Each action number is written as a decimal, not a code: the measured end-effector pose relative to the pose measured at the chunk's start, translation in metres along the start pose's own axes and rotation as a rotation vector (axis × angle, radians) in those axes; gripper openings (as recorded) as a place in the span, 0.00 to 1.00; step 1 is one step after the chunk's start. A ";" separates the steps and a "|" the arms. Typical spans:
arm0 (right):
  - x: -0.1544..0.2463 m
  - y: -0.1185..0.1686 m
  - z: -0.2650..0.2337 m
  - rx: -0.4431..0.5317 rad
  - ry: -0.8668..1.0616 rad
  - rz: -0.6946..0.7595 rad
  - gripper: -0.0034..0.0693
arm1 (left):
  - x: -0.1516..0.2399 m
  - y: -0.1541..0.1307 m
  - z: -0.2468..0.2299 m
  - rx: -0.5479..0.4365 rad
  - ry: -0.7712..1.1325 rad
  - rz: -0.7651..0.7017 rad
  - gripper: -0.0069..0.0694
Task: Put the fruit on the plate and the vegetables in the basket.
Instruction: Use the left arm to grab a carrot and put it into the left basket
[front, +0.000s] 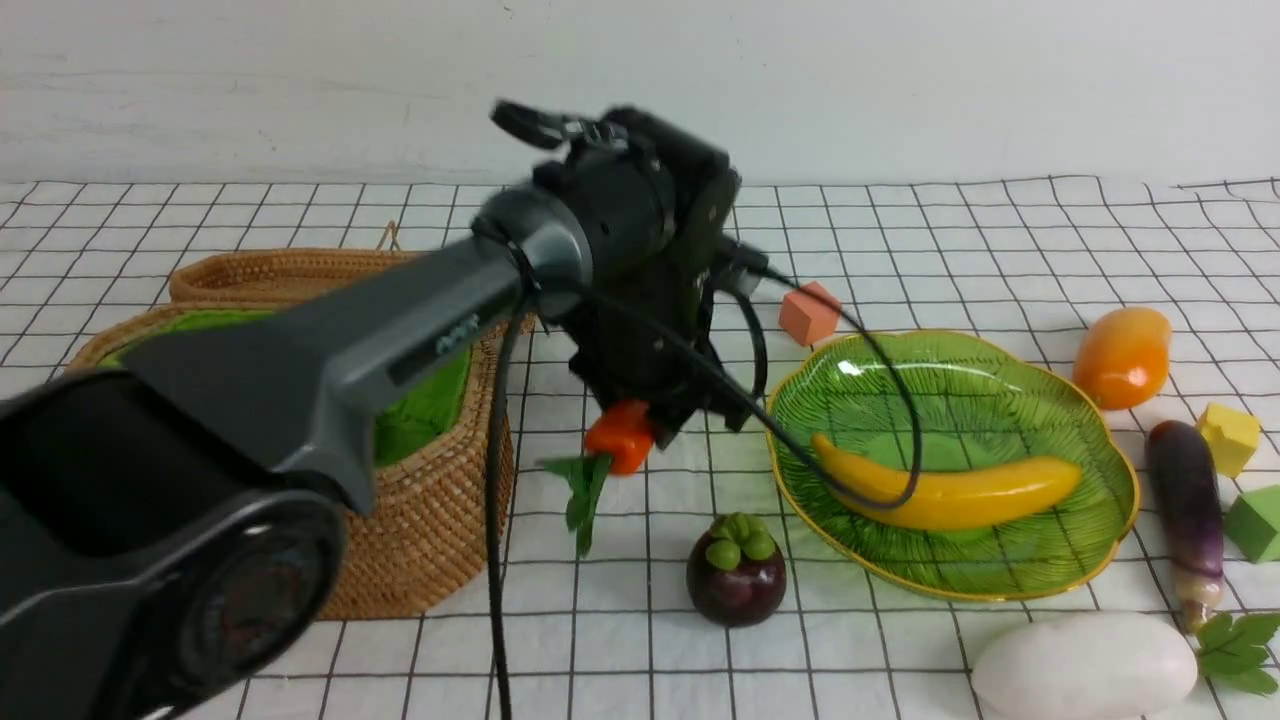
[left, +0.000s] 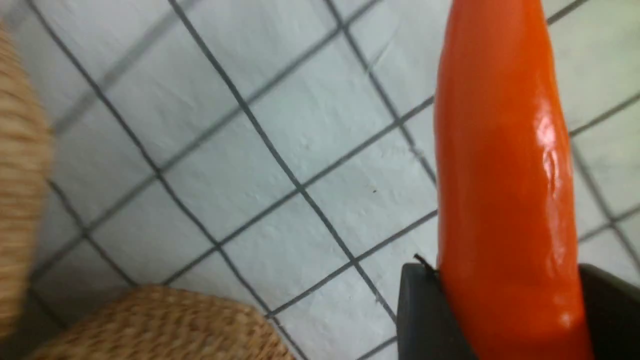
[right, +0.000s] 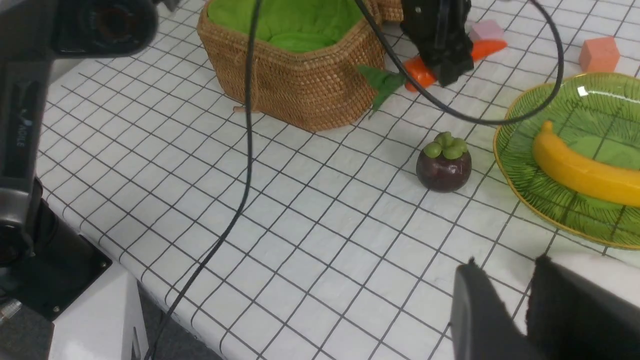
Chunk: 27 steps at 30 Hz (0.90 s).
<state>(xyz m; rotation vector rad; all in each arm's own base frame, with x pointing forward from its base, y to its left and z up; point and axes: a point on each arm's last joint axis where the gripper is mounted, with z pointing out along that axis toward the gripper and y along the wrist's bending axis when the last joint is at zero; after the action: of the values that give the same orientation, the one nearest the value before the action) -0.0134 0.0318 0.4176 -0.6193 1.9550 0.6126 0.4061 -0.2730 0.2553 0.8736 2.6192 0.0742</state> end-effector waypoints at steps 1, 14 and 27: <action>-0.001 0.000 0.000 0.001 -0.008 0.000 0.30 | -0.002 0.003 -0.038 0.006 -0.074 0.049 0.54; -0.006 -0.001 0.000 0.015 -0.064 -0.021 0.31 | 0.104 0.055 -0.184 -0.181 -0.109 0.629 0.54; -0.012 -0.002 -0.001 0.030 -0.130 -0.055 0.32 | 0.155 0.133 -0.100 -0.249 0.059 0.657 0.67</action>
<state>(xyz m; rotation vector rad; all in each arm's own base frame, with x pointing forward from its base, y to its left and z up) -0.0075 0.0314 0.4282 -0.5983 1.8170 0.5742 0.3306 -0.0675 0.3178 1.6041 2.1942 0.5884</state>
